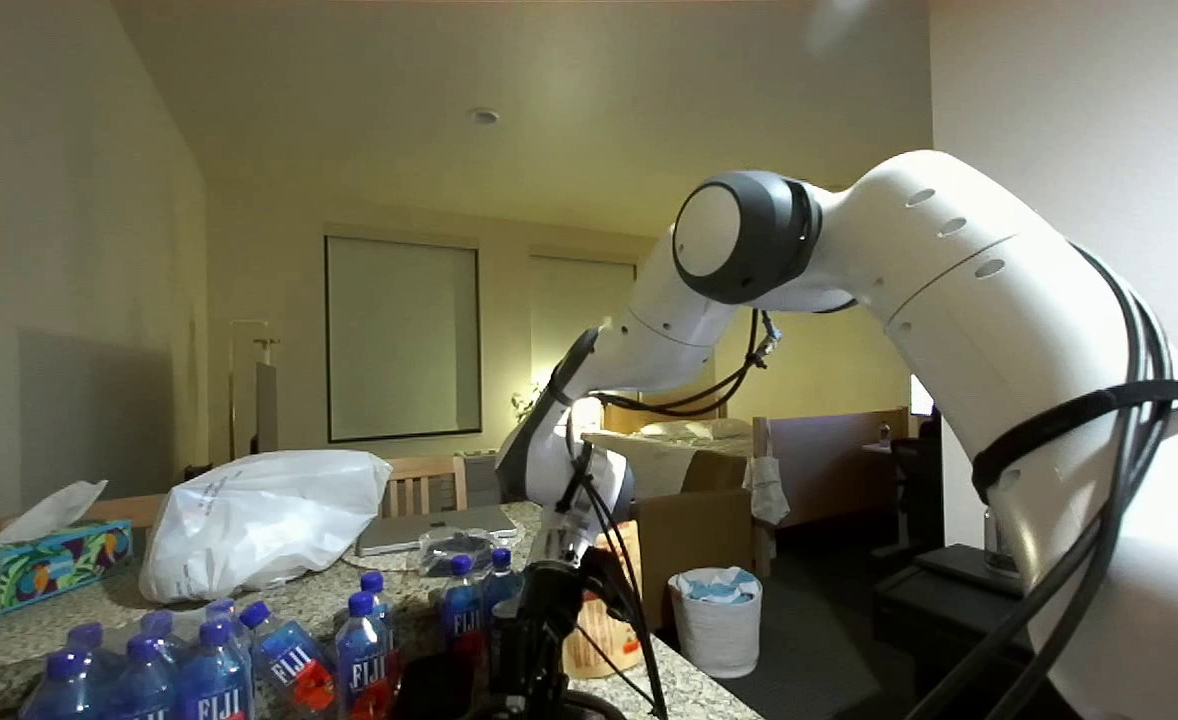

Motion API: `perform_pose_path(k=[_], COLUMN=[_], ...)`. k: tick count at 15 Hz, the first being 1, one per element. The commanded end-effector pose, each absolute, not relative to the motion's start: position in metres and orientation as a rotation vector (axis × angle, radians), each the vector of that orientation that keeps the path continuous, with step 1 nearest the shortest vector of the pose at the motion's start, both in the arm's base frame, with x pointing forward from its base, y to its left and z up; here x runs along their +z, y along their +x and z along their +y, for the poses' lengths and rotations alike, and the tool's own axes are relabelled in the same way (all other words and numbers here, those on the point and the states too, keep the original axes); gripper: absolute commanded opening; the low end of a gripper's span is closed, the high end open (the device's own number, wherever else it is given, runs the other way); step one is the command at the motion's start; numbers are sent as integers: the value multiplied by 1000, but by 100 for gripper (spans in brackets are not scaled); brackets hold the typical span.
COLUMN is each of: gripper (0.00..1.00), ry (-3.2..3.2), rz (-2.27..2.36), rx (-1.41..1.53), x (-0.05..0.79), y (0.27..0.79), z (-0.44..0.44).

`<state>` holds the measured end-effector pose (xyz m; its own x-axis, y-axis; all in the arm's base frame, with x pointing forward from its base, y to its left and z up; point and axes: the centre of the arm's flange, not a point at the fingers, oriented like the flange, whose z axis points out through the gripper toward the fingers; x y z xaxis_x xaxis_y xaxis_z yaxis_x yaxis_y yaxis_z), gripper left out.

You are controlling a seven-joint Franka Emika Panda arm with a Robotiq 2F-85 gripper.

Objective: Put the lid on the cooker

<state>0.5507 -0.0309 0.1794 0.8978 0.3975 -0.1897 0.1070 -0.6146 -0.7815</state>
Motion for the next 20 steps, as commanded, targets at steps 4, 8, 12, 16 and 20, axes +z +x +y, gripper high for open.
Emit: perform_pose_path(k=[4, 8, 12, 16, 20], gripper=[3, 3, 3, 3, 3], ry=[-2213, -2203, -2203, -2234, -2180], rz=[-451, -519, -581, -621, -713], rx=[351, 331, 280, 228, 403], x=[230, 250, 282, 318, 328], y=[517, 509, 498, 486, 497], z=[-31, -33, -28, -17, -31])
